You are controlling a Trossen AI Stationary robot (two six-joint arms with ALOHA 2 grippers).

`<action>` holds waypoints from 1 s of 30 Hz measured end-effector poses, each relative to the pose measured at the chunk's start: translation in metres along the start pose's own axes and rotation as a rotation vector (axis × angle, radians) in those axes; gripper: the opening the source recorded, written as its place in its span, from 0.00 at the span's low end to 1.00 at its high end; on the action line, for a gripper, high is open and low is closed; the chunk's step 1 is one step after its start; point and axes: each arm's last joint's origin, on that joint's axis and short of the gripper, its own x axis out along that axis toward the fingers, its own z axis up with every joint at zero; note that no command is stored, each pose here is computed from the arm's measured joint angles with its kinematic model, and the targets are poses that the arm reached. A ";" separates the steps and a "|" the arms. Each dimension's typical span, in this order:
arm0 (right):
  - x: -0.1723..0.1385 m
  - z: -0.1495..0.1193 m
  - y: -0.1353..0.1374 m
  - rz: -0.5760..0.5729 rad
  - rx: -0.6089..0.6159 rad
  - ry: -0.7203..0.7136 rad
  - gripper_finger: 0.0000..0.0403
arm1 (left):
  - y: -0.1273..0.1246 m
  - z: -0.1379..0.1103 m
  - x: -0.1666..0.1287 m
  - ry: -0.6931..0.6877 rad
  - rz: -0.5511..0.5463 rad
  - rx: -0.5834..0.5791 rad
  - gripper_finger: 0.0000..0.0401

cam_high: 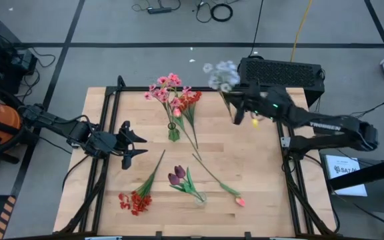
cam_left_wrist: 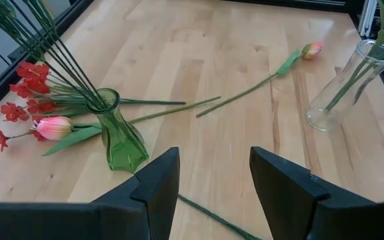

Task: Sort flowers into vase by color
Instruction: Put the white flowers into the green vase

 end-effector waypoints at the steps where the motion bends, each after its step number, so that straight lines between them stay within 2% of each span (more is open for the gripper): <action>1: -0.005 -0.004 0.001 0.049 0.019 -0.092 0.00 | 0.000 0.000 0.000 0.000 0.000 0.000 0.47; 3: -0.014 -0.014 0.001 0.125 0.061 -0.256 0.00 | 0.000 0.000 0.000 0.000 0.000 0.000 0.47; 6: -0.021 -0.029 0.005 0.196 0.104 -0.414 0.00 | 0.000 0.000 0.000 0.001 0.000 0.001 0.47; 8: -0.020 -0.041 0.009 0.222 0.111 -0.404 0.00 | 0.000 0.000 0.000 0.001 0.000 0.001 0.47; 12: -0.010 -0.056 0.019 0.311 0.162 -0.284 0.01 | 0.000 0.000 0.000 -0.001 0.007 0.002 0.47; 14: -0.006 -0.055 0.028 0.389 0.119 -0.305 0.01 | 0.000 0.000 0.000 -0.001 0.008 0.002 0.47; 17: 0.001 -0.049 0.041 0.443 0.032 -0.378 0.00 | 0.000 0.000 0.000 -0.002 0.009 0.004 0.47; 21: 0.021 -0.035 0.057 0.447 -0.067 -0.449 0.00 | 0.000 0.000 0.000 -0.002 0.011 0.027 0.47; 25: 0.056 -0.020 0.073 0.431 -0.133 -0.499 0.00 | 0.000 0.000 0.000 -0.003 0.013 0.028 0.47; 30: 0.104 -0.022 0.087 0.427 -0.154 -0.498 0.00 | 0.001 0.000 0.000 -0.003 0.017 0.029 0.47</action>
